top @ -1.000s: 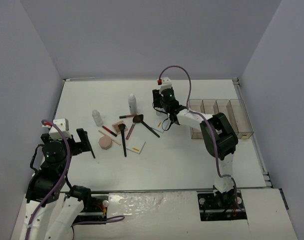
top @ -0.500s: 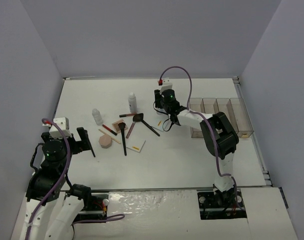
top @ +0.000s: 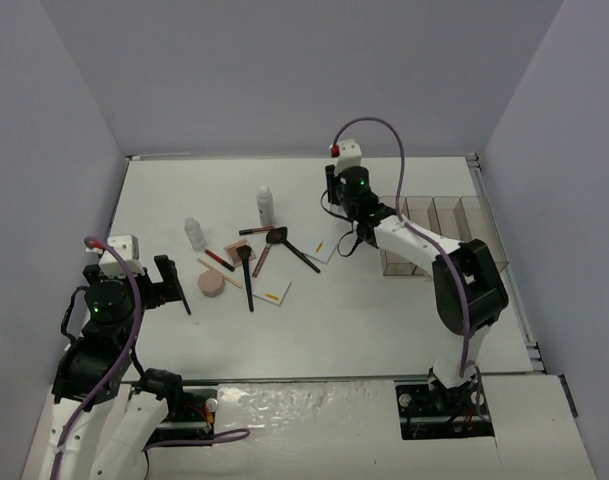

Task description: Organize the makeup

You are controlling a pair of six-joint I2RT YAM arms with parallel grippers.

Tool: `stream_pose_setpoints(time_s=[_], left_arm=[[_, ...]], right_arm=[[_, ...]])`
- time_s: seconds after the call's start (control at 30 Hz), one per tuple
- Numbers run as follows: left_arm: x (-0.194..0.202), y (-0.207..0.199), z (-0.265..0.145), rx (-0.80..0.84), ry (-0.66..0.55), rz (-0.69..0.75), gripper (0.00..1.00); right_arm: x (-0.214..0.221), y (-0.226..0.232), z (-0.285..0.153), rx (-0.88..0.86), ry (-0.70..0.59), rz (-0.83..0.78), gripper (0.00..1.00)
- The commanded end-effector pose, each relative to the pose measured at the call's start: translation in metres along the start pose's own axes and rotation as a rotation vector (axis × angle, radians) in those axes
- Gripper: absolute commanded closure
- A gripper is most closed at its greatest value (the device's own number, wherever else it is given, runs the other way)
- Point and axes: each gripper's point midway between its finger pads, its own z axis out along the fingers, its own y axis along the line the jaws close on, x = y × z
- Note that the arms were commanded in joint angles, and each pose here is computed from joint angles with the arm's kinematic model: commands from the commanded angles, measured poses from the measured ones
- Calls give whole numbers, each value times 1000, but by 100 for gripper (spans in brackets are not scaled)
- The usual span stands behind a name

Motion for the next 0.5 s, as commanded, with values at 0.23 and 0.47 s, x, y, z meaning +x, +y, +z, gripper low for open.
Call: stream_pose_setpoints(time_s=[0.23, 0.47], left_arm=[[-26, -7, -8, 41, -119, -13, 3], [-29, -7, -16, 50, -149, -8, 3]], right_arm=[[-113, -248, -112, 655, -251, 140, 100], [-81, -350, -129, 805, -218, 241, 100]])
